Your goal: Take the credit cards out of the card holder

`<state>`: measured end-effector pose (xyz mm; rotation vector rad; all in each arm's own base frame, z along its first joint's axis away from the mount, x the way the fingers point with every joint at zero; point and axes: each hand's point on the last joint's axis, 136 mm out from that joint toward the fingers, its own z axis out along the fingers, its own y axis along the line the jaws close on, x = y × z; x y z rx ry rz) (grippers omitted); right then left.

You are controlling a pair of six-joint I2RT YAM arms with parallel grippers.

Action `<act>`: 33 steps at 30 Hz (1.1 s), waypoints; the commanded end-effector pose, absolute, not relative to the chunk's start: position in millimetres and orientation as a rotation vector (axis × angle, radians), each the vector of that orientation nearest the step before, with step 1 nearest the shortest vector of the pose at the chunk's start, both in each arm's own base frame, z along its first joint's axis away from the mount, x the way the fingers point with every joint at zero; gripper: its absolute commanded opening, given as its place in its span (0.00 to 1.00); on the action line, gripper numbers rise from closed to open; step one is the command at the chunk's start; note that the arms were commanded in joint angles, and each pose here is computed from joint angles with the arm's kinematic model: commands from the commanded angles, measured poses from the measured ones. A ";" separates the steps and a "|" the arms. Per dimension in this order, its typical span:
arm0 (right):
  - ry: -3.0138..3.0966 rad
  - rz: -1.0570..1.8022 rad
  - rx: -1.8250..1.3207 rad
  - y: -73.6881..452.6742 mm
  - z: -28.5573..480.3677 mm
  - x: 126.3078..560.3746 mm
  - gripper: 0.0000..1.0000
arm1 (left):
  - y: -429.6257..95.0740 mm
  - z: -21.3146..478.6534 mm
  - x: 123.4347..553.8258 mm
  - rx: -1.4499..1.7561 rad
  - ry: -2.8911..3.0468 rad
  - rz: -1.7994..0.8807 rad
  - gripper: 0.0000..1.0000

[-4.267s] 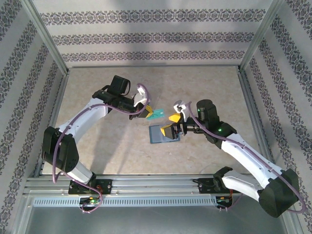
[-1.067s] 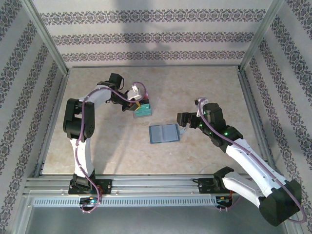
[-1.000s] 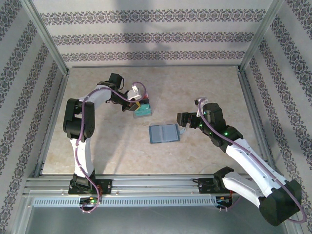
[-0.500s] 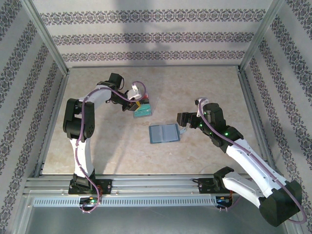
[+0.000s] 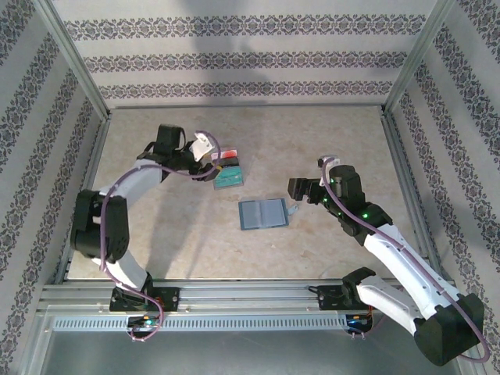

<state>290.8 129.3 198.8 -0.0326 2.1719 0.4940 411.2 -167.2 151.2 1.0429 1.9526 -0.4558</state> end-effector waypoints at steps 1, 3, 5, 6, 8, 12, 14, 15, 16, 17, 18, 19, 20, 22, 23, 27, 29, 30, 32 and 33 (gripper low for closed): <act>2.149 0.407 0.001 114.5 196.1 297.4 0.98 | -137.0 176.2 433.1 0.692 1.926 -0.257 0.89; 2.151 0.376 0.021 108.9 192.3 300.1 0.98 | -118.3 174.0 424.4 0.577 1.949 -0.183 0.97; 2.152 0.355 0.012 106.4 189.5 302.2 0.98 | -98.7 169.5 413.9 0.455 1.967 -0.113 1.00; 2.150 0.341 0.006 105.1 188.3 303.0 0.98 | -90.3 167.8 409.0 0.409 1.968 -0.082 1.00; 2.143 0.303 0.002 100.5 186.4 304.9 0.98 | -68.2 160.5 396.2 0.290 1.973 -0.003 1.00; 2.109 0.247 -0.023 94.8 185.4 307.9 0.98 | -35.6 145.9 372.9 0.140 1.978 0.129 1.00; 2.081 0.212 -0.027 90.2 186.3 309.4 0.98 | -21.0 139.7 363.9 0.092 1.985 0.201 1.00; 2.070 0.198 -0.026 88.0 186.1 309.6 0.98 | -15.0 136.4 361.0 0.074 1.989 0.227 0.99; 2.056 0.182 -0.022 85.4 186.3 310.1 0.98 | -9.1 133.4 358.2 0.056 1.987 0.248 0.99; 2.042 0.165 -0.013 82.0 187.2 310.5 0.98 | -3.6 130.5 356.0 0.039 1.983 0.260 0.99; 2.031 0.154 -0.010 80.2 187.3 310.5 0.98 | 0.3 128.2 354.5 0.028 1.981 0.267 0.99; 2.019 0.143 -0.005 77.6 187.3 310.7 0.98 | 5.0 125.5 353.1 0.017 1.977 0.278 0.99; 2.009 0.132 -0.005 75.8 187.2 310.8 0.98 | 7.8 124.0 353.2 0.015 1.969 0.281 0.99; 1.998 0.109 -0.001 71.8 186.1 311.1 0.98 | 12.7 118.3 355.3 0.012 1.960 0.287 0.99; 1.995 0.095 0.001 69.7 185.1 311.6 0.98 | 13.9 115.1 357.5 0.011 1.957 0.289 0.99; 1.990 0.048 0.001 63.0 182.7 314.3 0.98 | 14.0 117.3 368.7 -0.004 1.920 0.264 0.99; 1.983 0.024 0.005 59.4 182.6 316.1 0.98 | 10.1 116.0 375.0 -0.003 1.913 0.229 0.99; 1.979 0.015 0.005 57.8 182.3 316.9 0.98 | 8.0 115.0 377.8 0.001 1.918 0.216 0.99; 1.967 -0.004 0.003 54.5 182.5 318.7 0.98 | 6.5 115.9 382.7 -0.004 1.903 0.202 0.99; 1.960 -0.011 -0.001 53.4 182.8 319.5 0.98 | 6.0 118.7 385.0 -0.009 1.880 0.197 0.99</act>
